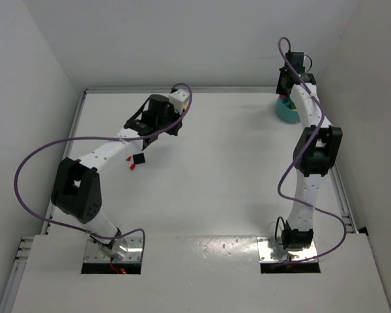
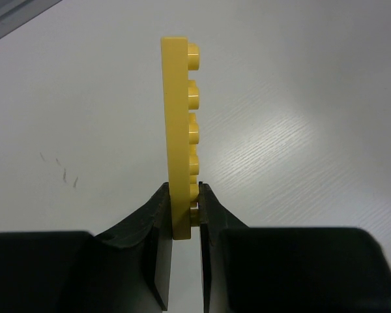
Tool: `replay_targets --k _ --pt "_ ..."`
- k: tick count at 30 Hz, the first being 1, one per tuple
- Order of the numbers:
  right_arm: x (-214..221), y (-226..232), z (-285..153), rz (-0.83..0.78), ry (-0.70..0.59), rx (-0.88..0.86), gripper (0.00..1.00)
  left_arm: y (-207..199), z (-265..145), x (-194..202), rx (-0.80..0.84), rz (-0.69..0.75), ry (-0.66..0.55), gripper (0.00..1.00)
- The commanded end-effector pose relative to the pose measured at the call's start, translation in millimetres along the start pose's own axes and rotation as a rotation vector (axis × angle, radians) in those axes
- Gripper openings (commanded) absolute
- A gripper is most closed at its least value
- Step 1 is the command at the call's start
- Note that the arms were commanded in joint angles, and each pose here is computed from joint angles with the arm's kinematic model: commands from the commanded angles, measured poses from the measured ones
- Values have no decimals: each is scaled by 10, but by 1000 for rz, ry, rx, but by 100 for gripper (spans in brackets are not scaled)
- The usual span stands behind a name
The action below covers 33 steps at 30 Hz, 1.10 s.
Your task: Sort the legos into containers by color
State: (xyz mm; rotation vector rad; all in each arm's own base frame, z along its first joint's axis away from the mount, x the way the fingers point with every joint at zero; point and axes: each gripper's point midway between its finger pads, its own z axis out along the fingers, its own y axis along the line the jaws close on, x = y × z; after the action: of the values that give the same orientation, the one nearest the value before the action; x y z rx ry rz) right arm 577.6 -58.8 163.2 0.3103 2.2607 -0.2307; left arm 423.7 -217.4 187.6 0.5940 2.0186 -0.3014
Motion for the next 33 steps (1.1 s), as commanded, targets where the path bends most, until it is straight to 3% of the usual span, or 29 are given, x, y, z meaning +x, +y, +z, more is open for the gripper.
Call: replay_targets --k 1,16,23,29,33 --pt "-342 -109 26 53 -93 39 0 2 14 -260 6 -2 -68 0" --pt "-237 -128 320 44 -60 87 2 2 53 -259 26 -7 -61 0" --pt "-204 -212 365 47 -53 113 21 -11 74 -271 35 -6 -62 0" --pt "-238 -174 354 49 -59 91 46 -30 100 -215 45 -8 -44 0" --pt "-294 12 208 49 -57 -31 51 -124 52 -259 140 -14 -62 0"
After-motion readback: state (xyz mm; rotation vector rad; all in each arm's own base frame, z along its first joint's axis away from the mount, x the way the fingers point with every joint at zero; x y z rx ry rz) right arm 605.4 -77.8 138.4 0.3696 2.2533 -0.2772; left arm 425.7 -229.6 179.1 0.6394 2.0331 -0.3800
